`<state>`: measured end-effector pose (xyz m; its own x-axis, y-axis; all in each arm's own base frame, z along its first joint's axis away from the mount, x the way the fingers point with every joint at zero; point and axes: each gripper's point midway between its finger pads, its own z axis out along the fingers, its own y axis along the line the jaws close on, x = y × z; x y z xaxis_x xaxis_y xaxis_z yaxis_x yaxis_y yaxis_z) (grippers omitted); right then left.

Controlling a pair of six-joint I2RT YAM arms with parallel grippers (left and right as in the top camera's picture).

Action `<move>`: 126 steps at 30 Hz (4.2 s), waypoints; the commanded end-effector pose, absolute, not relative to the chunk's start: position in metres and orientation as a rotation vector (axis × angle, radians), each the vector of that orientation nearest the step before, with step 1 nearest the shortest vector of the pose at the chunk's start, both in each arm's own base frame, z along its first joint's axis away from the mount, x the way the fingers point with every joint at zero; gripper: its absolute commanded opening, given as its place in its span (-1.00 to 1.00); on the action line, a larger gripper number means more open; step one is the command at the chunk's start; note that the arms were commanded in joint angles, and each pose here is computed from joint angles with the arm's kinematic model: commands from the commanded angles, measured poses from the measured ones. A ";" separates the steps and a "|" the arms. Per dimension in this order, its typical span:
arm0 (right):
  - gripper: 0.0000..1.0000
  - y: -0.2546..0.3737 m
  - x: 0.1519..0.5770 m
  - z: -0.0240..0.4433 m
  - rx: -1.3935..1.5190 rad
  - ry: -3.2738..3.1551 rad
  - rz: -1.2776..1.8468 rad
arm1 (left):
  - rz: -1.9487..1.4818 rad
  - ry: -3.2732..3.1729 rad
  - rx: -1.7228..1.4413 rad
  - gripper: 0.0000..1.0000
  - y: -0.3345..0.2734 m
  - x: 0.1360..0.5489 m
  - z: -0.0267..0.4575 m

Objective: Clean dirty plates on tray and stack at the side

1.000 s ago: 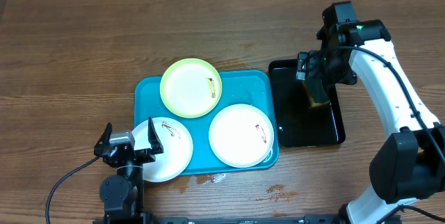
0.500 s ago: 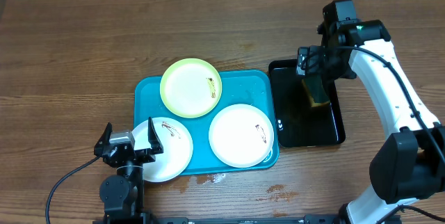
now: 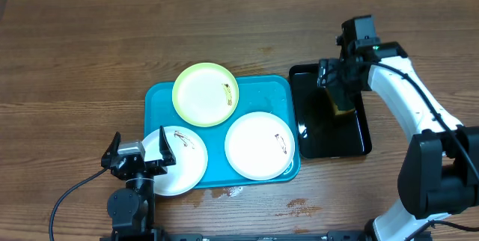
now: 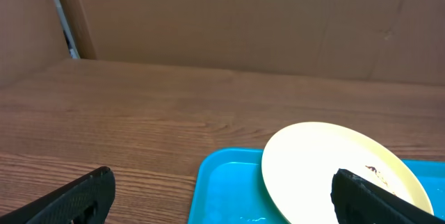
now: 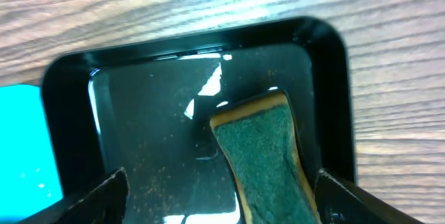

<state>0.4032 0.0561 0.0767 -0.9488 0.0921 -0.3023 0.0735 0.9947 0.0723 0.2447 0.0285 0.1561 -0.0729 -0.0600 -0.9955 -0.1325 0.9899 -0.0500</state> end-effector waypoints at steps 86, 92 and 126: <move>0.61 0.052 0.385 0.022 0.118 2.822 0.074 | -0.202 3.151 -0.037 -0.29 -0.157 0.251 0.014; 0.24 0.052 0.387 0.036 0.118 2.832 0.075 | -0.206 3.152 -0.037 -0.34 -0.157 0.252 0.012; -0.05 0.066 0.355 0.022 0.114 2.923 0.209 | -0.035 3.062 0.225 -0.72 -0.139 0.269 0.011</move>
